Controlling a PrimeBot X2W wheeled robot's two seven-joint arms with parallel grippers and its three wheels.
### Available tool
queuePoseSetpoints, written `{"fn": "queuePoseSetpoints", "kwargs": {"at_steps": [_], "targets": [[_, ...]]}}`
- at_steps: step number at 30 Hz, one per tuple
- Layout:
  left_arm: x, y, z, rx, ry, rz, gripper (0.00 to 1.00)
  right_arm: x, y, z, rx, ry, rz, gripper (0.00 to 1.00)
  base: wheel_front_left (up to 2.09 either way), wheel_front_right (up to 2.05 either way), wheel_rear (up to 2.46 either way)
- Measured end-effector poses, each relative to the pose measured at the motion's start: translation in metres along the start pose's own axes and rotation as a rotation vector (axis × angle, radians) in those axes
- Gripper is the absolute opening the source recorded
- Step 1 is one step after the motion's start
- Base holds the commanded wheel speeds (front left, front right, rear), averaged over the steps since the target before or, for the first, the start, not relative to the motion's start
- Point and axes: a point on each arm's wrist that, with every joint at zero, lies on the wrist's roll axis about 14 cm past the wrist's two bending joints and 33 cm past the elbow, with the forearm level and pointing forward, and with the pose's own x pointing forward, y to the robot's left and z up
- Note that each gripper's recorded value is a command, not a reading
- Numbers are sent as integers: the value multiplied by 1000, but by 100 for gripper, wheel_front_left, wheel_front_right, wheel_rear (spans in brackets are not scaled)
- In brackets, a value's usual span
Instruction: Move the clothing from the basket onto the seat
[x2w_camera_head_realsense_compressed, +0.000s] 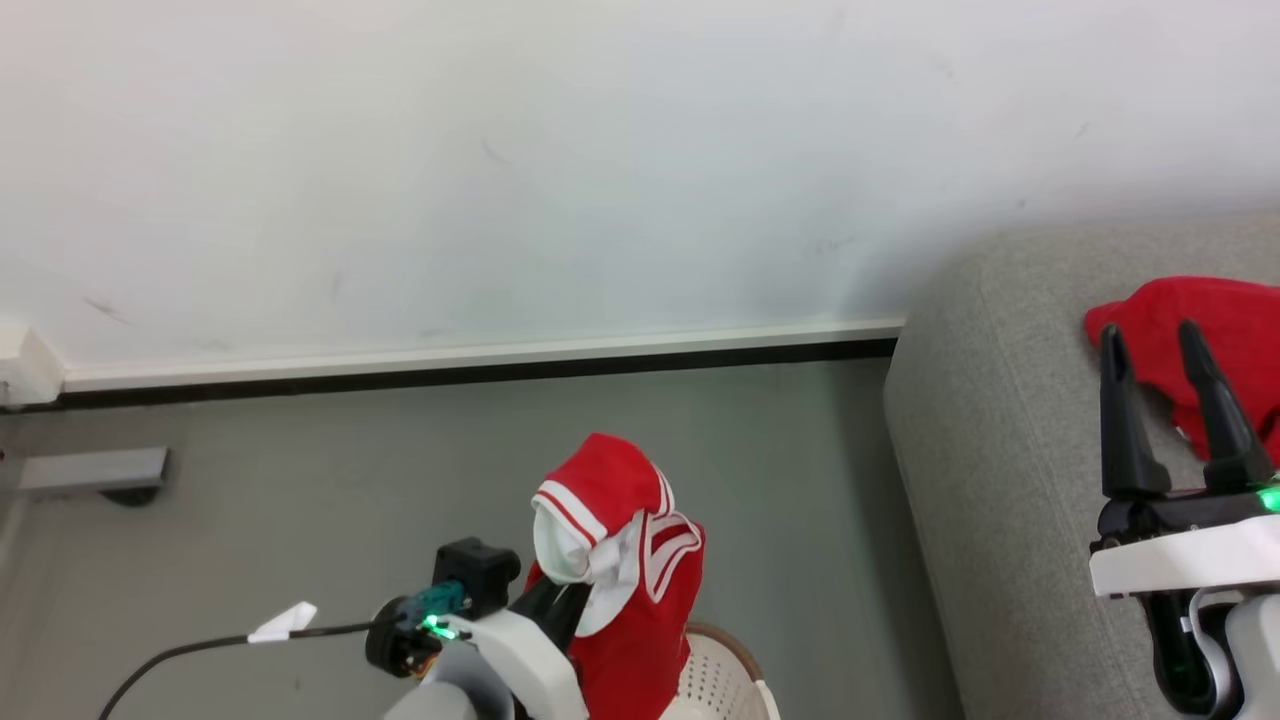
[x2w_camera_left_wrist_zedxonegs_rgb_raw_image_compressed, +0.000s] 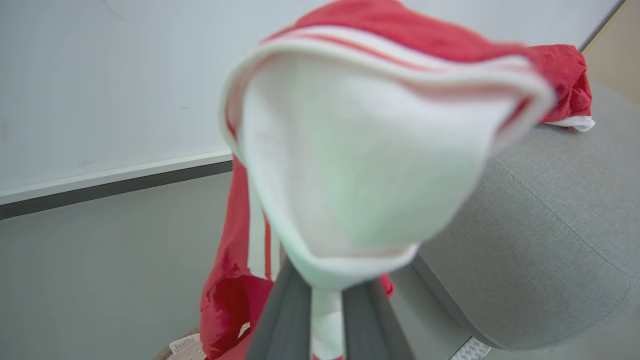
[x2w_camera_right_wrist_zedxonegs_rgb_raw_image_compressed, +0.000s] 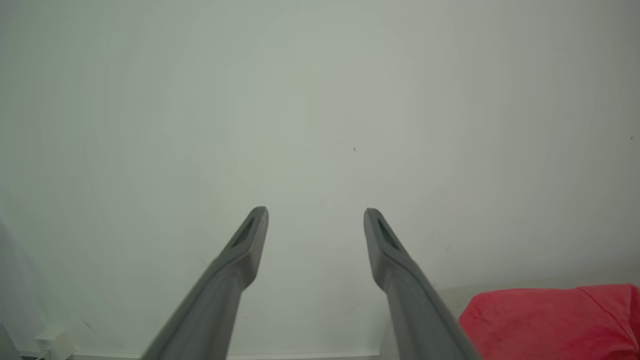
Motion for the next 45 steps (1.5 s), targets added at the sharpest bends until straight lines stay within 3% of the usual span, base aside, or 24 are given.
{"fn": "queuePoseSetpoints", "kwargs": {"at_steps": [7,20,30,45], "targets": [[-3,-14,50,10,-157,-26,0,-14,5,1,23,6,-2,100,0,0,0],[-8,-36,145,140,-380,-81,0,-28,18,-6,59,30,11,100,0,0,0],[-7,-47,157,149,-399,-108,0,-33,32,-20,73,74,48,100,0,0,0],[-12,-55,156,151,-403,-129,0,-56,134,-79,74,278,376,100,0,0,0]]}}
